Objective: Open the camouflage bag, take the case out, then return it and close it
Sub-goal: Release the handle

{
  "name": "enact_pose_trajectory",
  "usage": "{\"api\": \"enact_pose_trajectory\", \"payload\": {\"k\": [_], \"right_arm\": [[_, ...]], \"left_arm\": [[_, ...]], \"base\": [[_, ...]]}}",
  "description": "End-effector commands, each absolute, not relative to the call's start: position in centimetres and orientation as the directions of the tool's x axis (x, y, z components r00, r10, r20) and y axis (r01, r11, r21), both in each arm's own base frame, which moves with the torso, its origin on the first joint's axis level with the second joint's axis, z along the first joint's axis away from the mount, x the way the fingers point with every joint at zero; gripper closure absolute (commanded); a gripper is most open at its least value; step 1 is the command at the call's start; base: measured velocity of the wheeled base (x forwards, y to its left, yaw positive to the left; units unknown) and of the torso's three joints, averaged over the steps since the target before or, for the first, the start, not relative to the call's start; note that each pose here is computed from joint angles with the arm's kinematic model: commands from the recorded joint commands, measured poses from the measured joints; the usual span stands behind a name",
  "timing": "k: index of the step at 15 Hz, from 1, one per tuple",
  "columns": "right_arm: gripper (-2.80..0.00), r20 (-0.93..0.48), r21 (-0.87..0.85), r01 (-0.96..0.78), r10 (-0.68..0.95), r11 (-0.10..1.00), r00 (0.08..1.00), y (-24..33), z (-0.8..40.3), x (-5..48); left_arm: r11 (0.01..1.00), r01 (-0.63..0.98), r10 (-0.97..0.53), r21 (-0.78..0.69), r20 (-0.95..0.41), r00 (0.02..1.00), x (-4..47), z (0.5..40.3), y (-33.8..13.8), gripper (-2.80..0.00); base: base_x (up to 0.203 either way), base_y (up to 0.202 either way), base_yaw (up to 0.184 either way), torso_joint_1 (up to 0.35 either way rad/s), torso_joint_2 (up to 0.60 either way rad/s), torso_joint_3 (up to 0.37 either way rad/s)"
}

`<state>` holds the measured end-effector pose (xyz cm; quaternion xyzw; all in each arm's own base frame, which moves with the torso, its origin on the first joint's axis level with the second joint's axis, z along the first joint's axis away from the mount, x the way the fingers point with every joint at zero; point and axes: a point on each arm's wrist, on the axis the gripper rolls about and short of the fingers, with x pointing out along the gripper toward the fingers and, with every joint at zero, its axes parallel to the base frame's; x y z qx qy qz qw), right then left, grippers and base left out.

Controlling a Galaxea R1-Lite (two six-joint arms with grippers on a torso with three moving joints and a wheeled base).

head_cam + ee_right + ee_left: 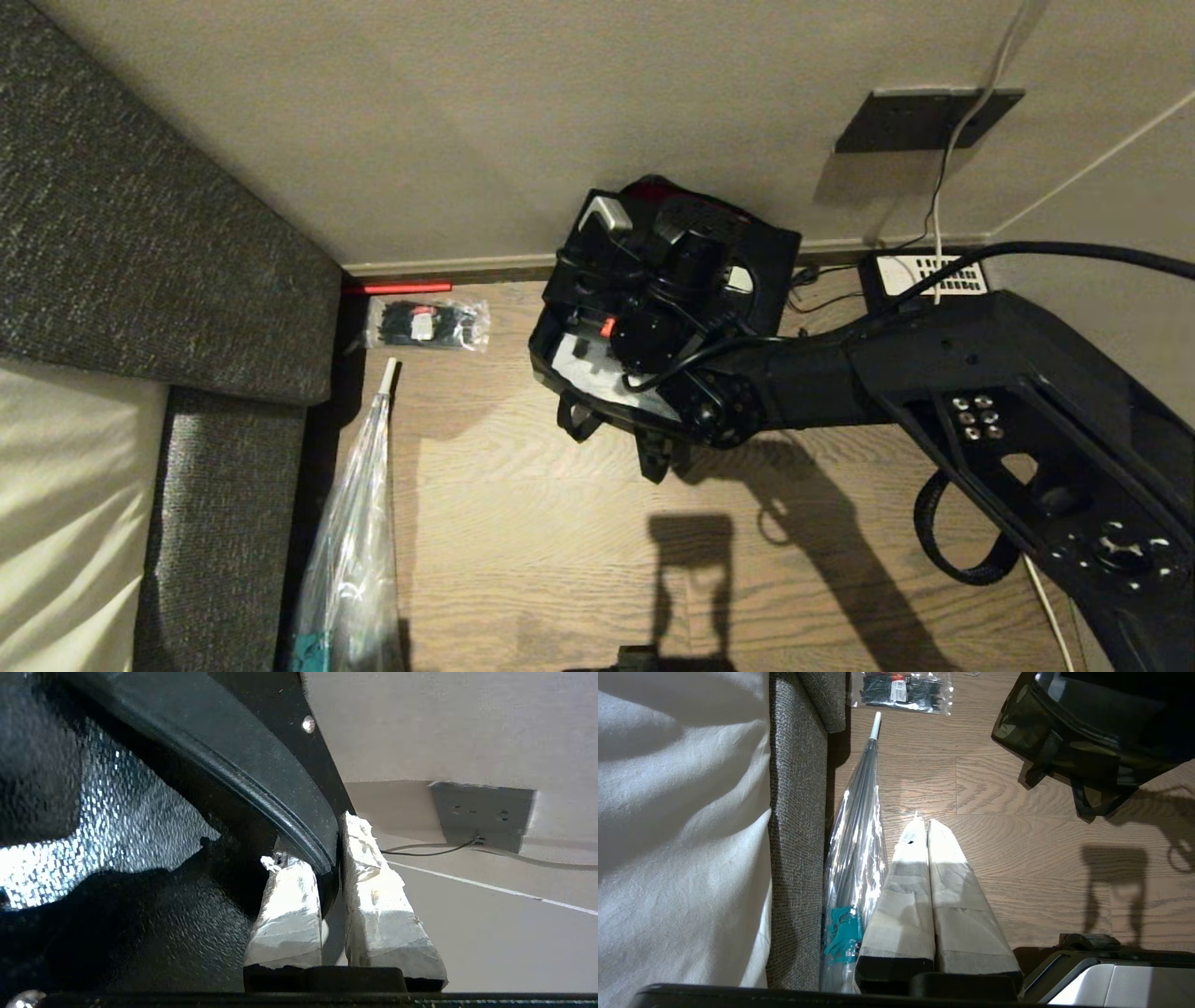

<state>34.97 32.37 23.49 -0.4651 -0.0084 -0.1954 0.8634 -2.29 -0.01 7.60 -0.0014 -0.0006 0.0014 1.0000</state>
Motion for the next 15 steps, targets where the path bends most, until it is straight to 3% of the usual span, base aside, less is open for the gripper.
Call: {"api": "enact_pose_trajectory", "payload": {"k": [1,15], "right_arm": [[0.0,0.202,-0.788,0.361,-0.345,0.499,0.917,31.8,24.7,34.5],[0.0,0.178,-0.778,0.399,-0.44,0.485,0.88,28.7,24.8,34.4]], "left_arm": [[1.0,-0.003,0.003,-0.003,0.005,1.0,-2.3,7.6,0.0,0.0],[1.0,-0.003,0.003,-0.003,0.004,1.0,-2.3,7.6,0.0,0.0]], "base": [[0.0,0.0,0.0,0.0,0.0,0.0],[0.0,0.0,0.0,0.0,0.0,0.0]]}}
